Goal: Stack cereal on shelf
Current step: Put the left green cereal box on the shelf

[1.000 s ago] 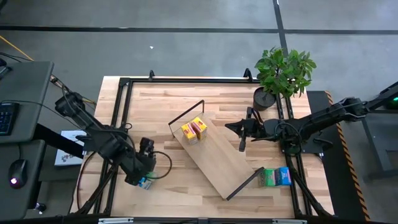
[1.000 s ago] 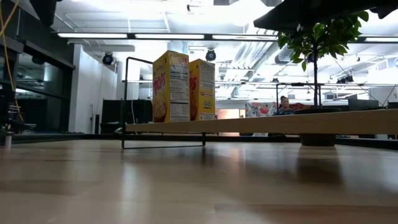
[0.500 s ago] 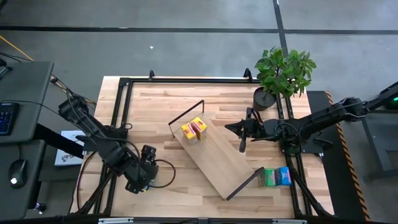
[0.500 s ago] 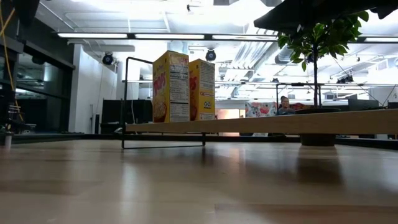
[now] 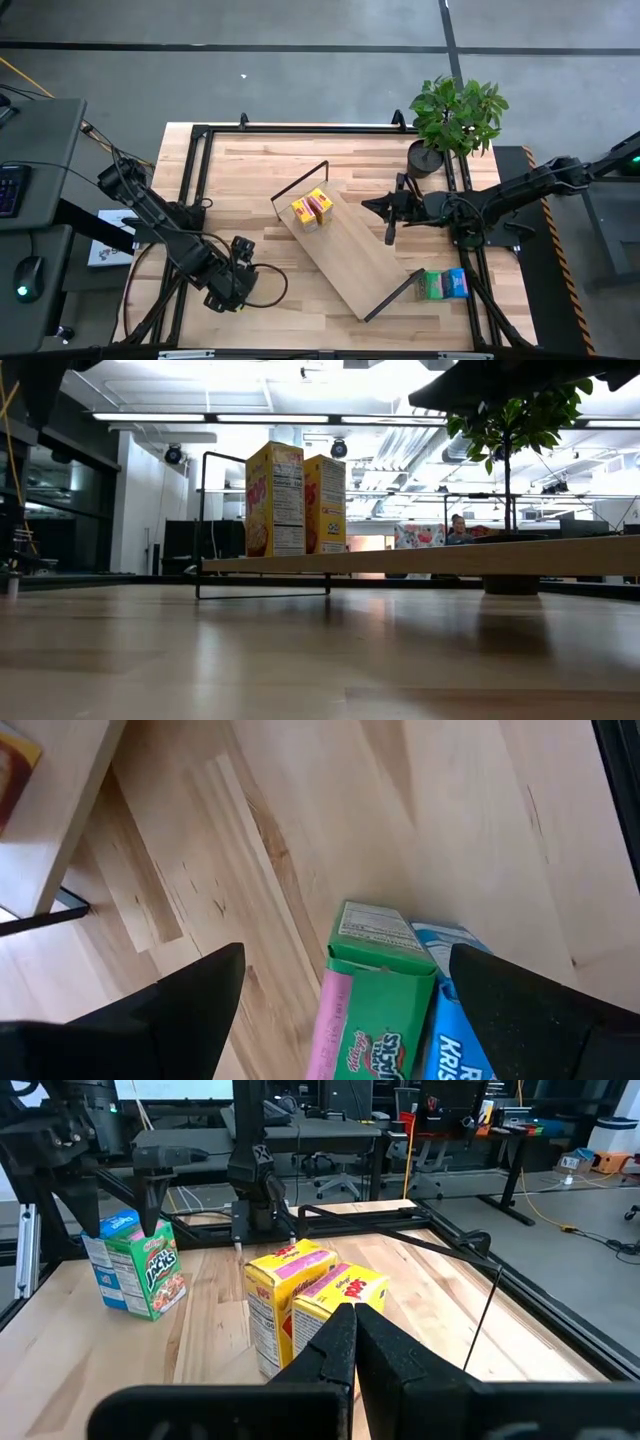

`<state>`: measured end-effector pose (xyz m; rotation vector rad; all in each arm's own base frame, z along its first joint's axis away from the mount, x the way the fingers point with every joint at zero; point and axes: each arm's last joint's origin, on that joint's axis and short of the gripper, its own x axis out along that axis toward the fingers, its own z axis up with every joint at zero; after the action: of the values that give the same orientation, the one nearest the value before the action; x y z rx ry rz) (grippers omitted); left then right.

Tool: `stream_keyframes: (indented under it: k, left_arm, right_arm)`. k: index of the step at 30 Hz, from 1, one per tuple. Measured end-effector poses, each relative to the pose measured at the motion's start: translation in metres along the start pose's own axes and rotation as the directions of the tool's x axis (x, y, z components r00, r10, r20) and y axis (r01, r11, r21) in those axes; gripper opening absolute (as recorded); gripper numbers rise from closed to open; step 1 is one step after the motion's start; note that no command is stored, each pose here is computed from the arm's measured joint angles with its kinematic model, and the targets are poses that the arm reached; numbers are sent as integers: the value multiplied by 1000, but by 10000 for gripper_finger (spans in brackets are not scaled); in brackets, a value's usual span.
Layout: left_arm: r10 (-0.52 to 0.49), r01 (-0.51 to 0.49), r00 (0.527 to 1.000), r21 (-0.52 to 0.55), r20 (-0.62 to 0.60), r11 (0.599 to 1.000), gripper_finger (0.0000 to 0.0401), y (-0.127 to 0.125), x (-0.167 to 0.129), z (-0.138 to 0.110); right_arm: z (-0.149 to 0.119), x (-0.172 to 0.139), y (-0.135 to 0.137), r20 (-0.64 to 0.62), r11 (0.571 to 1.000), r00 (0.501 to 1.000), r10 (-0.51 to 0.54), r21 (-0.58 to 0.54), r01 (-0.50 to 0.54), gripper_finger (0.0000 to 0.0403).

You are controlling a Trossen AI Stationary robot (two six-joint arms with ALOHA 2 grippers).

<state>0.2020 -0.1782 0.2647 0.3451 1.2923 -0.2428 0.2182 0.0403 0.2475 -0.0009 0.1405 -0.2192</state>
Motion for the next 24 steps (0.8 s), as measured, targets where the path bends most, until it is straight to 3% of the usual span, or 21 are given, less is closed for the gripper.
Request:
stream_keyframes:
  k: [8, 24]
  left_arm:
    - [37, -41, 994, -43, -105, 998, 344, 0, -1, -12]
    - [33, -36, 995, -26, -93, 999, 344, -8, -3, -14]
  right_arm:
    - [-1, 0, 0, -7, 1000, 1000, -1, -4, 1, 1]
    - [-1, 0, 0, -7, 1000, 1000, -1, 15, 1, 1]
